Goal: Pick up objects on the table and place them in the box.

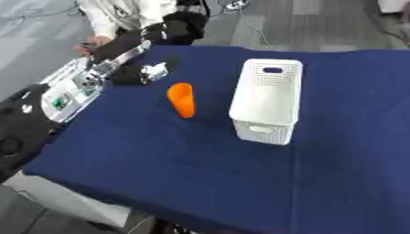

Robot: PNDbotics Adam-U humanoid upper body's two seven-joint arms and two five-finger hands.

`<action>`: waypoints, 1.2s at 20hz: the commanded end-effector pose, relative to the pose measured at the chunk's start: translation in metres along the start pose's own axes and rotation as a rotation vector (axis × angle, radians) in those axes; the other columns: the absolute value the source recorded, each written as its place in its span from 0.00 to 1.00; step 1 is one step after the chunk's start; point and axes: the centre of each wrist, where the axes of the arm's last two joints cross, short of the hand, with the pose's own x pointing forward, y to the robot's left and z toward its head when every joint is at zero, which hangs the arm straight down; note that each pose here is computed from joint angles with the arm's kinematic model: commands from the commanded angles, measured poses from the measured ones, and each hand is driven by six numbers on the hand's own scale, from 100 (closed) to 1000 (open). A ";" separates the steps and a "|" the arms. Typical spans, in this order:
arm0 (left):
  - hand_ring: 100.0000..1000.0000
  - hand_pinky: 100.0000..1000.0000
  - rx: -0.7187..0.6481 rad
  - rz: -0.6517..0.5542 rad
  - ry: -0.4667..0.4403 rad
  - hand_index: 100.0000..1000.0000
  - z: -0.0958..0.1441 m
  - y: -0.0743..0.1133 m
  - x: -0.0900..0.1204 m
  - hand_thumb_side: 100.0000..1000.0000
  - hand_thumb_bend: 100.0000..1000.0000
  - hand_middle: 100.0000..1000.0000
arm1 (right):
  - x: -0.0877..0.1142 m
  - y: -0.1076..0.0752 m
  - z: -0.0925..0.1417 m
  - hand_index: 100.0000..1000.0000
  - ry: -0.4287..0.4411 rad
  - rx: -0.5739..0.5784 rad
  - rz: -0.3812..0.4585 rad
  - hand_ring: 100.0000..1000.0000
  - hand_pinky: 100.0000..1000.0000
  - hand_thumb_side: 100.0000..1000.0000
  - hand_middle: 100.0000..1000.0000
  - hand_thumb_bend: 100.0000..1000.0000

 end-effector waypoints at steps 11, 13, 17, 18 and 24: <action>1.00 1.00 0.017 0.047 0.010 1.00 -0.004 -0.017 0.004 1.00 0.19 1.00 | 0.006 -0.004 -0.006 0.67 -0.032 -0.001 0.013 0.59 0.39 0.94 0.62 0.00; 1.00 1.00 0.014 0.061 0.009 1.00 -0.005 -0.022 0.004 1.00 0.19 1.00 | 0.006 -0.004 -0.006 0.67 -0.033 0.001 0.013 0.59 0.39 0.94 0.62 0.00; 1.00 1.00 0.006 0.057 0.000 1.00 -0.007 -0.027 0.005 1.00 0.19 1.00 | 0.006 -0.004 -0.006 0.67 -0.036 0.001 0.011 0.59 0.39 0.93 0.62 0.00; 1.00 1.00 0.004 0.057 -0.001 1.00 -0.007 -0.028 0.005 1.00 0.19 1.00 | 0.007 -0.004 -0.007 0.67 -0.037 0.001 0.010 0.59 0.39 0.93 0.62 0.00; 1.00 1.00 -0.011 0.072 -0.010 1.00 -0.011 -0.036 0.007 1.00 0.19 1.00 | 0.007 -0.003 -0.007 0.67 -0.041 0.002 0.008 0.59 0.39 0.93 0.62 0.00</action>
